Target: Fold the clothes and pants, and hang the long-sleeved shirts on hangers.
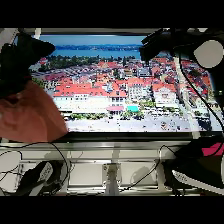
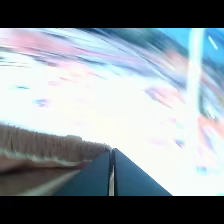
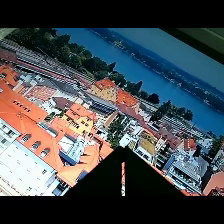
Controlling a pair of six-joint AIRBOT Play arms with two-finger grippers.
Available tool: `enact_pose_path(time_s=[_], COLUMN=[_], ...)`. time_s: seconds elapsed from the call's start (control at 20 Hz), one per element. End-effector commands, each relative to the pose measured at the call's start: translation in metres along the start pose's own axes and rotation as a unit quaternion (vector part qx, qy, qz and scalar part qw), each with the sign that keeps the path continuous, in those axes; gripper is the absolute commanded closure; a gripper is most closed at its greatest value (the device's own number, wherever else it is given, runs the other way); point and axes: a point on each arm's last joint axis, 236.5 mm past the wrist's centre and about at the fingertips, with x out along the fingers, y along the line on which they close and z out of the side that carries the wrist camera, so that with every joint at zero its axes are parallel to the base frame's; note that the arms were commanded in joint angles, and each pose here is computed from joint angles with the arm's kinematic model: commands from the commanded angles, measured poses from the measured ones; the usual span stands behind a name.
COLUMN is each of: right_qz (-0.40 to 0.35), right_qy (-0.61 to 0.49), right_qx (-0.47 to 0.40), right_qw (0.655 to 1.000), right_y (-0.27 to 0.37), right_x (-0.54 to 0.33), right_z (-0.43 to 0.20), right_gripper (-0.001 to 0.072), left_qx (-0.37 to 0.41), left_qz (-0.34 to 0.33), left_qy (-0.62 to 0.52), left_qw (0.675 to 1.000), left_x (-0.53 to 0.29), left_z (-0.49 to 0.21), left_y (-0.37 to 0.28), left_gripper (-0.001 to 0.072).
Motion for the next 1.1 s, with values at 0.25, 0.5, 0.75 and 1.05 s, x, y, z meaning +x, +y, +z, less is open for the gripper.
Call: enact_pose_path(time_s=[0.25,0.5,0.75,1.05], right_qz=[-0.099,-0.132,-0.158,-0.163], right_qy=[0.015,0.089,0.103,0.104], right_qx=[0.099,0.137,0.158,0.158], right_qw=[0.990,0.978,0.969,0.968], right_y=[-0.089,-0.127,-0.153,-0.157], right_x=[-0.026,-0.041,-0.052,-0.052], right_z=[-0.023,-0.071,-0.087,-0.089], right_gripper=[0.0690,0.0690,0.0690,0.0690], left_qx=[0.137,0.178,0.202,0.198], left_qz=[-0.191,-0.233,-0.240,-0.235], left_qy=[0.093,0.146,0.215,0.210], left_qw=[0.967,0.945,0.925,0.928], left_x=[0.059,0.106,0.126,0.129], left_z=[-0.091,-0.170,-0.239,-0.233], left_y=[-0.196,-0.260,-0.276,-0.271], left_gripper=[0.0695,0.0695,0.0694,0.0682])
